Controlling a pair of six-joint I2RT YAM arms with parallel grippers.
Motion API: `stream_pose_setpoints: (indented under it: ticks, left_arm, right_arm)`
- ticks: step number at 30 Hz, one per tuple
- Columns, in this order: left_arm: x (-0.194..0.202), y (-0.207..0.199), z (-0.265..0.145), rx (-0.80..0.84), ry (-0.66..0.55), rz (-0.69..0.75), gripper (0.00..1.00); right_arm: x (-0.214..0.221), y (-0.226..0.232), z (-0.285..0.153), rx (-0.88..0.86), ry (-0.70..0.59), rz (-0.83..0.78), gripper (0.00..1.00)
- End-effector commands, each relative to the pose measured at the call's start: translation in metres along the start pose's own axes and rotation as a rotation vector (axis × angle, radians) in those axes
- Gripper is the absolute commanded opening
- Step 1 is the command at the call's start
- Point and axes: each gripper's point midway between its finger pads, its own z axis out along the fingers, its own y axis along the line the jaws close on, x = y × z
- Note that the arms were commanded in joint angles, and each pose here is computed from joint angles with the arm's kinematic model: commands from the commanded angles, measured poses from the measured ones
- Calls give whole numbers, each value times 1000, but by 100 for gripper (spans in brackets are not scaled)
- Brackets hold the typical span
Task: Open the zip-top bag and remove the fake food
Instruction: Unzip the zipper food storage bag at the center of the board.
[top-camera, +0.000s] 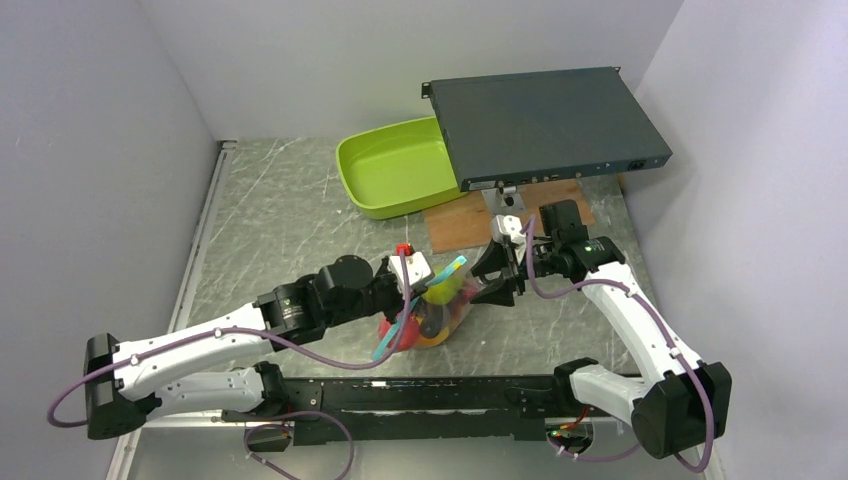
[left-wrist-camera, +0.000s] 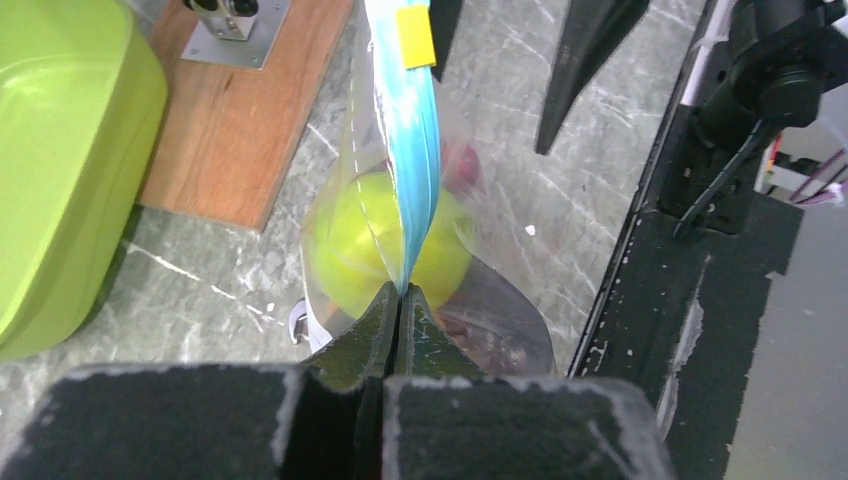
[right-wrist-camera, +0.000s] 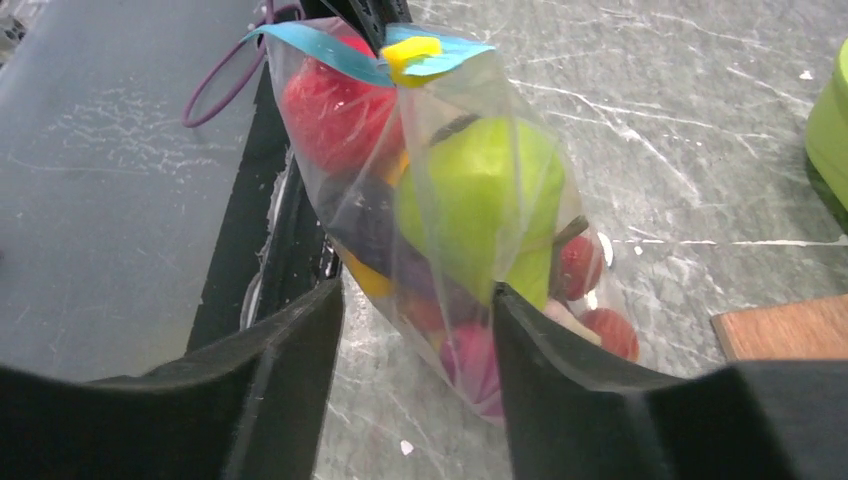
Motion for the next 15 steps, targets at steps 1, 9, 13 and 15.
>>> stream_pose_setpoints:
  ticks: [1,9,13,15]
  left_arm:
    - [-38,-16,-1,156,-151,-46,0]
    - [-39,-40,14,350,-119,-81,0]
    - [-44,-48,16,441,-131,-92,0]
    - [-46,-49,16,487,-137,-106,0]
  right_arm:
    - [-12,9,2,-64,-64,-23,65]
    - [-29,14,0,-90,-98,-71,79]
    - [-30,15,-1,-93,-100,-90,77]
    - [-31,19,0,-107,-110,-90,70]
